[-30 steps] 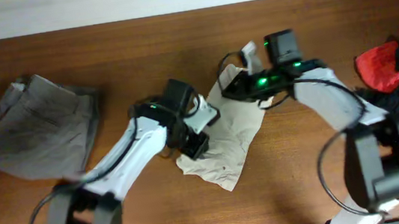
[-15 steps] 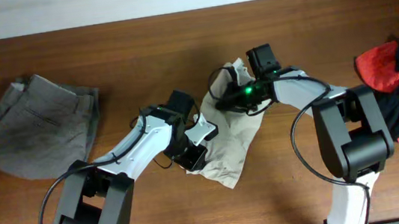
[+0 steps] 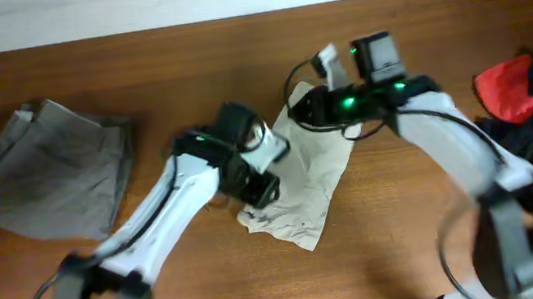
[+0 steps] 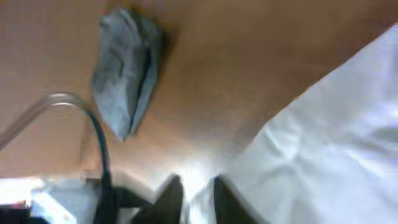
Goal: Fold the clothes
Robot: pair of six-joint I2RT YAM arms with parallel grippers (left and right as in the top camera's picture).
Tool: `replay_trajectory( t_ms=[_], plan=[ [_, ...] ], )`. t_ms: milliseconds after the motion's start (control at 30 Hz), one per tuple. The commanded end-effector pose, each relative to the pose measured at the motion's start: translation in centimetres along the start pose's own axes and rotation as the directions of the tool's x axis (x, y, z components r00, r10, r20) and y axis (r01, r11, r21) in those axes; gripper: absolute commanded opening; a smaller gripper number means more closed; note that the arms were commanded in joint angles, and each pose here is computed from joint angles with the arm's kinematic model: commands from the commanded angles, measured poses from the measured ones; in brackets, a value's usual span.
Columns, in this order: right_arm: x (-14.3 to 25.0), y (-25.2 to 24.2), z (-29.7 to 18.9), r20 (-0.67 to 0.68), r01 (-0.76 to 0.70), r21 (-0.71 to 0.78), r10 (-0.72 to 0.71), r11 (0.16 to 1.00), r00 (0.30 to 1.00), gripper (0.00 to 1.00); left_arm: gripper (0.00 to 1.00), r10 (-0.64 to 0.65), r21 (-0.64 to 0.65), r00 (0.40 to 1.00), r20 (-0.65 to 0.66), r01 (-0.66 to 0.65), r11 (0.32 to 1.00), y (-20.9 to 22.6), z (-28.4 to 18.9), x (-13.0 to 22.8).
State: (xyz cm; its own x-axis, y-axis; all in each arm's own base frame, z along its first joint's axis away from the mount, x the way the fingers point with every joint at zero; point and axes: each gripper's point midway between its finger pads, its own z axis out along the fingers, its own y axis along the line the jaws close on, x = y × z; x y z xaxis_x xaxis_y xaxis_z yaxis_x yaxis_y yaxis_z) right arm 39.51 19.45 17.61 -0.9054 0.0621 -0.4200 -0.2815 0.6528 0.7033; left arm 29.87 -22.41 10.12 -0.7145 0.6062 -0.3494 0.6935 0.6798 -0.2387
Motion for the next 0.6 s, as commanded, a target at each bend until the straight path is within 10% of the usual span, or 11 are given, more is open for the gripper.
replay_trajectory(
  t_ms=[0, 200, 567],
  plan=[
    [-1.9, -0.2, -5.0, 0.129, 0.041, 0.177, -0.064, 0.983, 0.990, 0.35, 0.83, -0.053, -0.091, 0.985, 0.166, 0.069, 0.993, 2.3, -3.6, -3.3],
    [0.0, 0.8, -12.6, 0.190, 0.058, 0.374, -0.137, 0.926, 0.972, 0.61, 0.99, -0.042, 0.102, 0.962, 0.271, 0.015, 0.995, 2.2, -2.4, -5.9],
    [5.1, 4.1, -17.0, 0.142, 0.138, 0.396, -0.209, 0.908, 0.967, 0.62, 0.99, -0.152, 0.350, 0.975, 0.159, 0.088, 0.933, 3.8, 5.8, -5.9]
  ],
)
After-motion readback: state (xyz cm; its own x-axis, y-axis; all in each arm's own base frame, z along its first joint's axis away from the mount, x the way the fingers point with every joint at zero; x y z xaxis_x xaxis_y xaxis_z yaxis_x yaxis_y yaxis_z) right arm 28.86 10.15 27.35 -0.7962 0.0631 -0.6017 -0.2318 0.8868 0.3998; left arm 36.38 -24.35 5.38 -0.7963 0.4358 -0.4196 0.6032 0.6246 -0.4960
